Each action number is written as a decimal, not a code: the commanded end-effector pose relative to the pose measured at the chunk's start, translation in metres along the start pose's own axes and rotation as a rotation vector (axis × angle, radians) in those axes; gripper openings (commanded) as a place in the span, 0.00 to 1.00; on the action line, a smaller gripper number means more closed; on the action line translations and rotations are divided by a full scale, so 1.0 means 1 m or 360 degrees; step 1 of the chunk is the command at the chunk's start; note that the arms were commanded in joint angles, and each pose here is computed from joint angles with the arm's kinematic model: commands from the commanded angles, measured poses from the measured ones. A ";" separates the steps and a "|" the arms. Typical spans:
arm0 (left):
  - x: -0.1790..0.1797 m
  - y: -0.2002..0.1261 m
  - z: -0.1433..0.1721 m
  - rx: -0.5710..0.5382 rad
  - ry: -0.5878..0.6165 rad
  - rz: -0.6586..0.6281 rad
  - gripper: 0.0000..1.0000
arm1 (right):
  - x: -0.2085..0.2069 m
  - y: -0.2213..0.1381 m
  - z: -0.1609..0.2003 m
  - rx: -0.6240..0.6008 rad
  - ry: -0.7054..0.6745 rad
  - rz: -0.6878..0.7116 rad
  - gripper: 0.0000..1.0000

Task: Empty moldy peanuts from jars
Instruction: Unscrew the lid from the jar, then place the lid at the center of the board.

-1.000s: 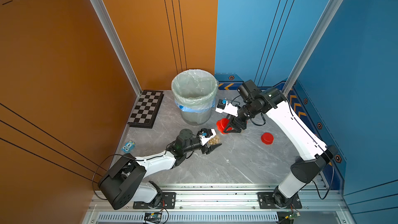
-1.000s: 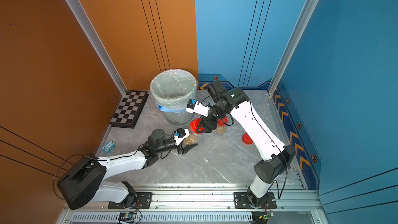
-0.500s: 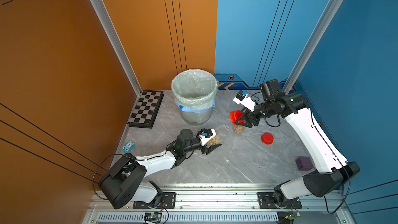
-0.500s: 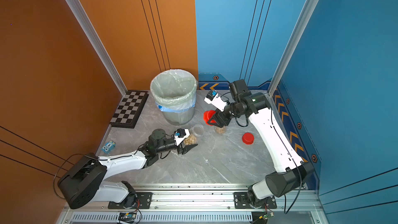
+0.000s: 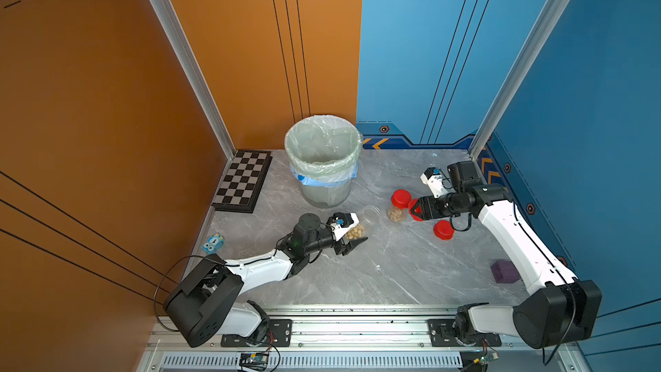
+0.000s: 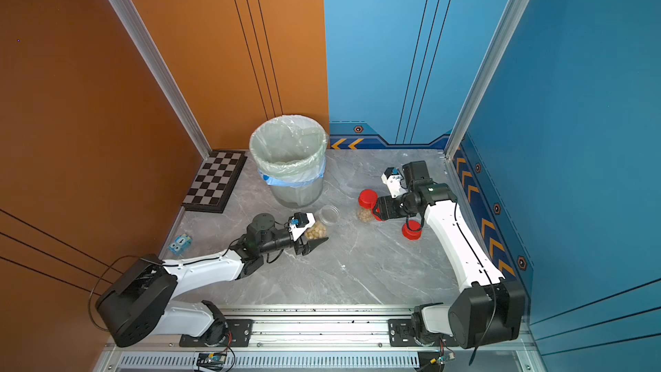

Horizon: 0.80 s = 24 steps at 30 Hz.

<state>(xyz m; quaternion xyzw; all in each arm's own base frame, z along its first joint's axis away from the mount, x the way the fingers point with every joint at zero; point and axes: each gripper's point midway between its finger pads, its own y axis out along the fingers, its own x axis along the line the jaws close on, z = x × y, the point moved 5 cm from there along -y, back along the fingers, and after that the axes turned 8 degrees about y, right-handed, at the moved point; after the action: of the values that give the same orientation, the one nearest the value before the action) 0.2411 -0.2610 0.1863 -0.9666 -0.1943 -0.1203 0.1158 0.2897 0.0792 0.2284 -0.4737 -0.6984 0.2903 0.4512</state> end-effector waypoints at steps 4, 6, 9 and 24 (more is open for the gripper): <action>0.010 0.000 -0.011 -0.0042 0.0015 -0.0059 0.30 | -0.023 0.011 0.009 -0.0120 0.0249 0.0109 0.64; 0.011 0.000 -0.013 -0.0047 0.0017 -0.0059 0.30 | -0.030 0.019 0.017 -0.0084 0.0305 0.0129 0.64; 0.011 0.000 -0.013 -0.0048 0.0019 -0.0064 0.30 | -0.043 0.032 0.030 -0.0044 0.0395 0.0234 0.64; 0.009 0.002 -0.013 -0.0039 0.0021 -0.0069 0.30 | -0.069 0.072 0.070 0.0221 0.0650 0.0517 0.65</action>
<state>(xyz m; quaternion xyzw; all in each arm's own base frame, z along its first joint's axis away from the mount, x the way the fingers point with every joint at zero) 0.2431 -0.2601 0.1862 -0.9645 -0.2031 -0.1208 0.1180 0.2653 0.0479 0.1250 -0.5816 -0.5178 0.2964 0.5530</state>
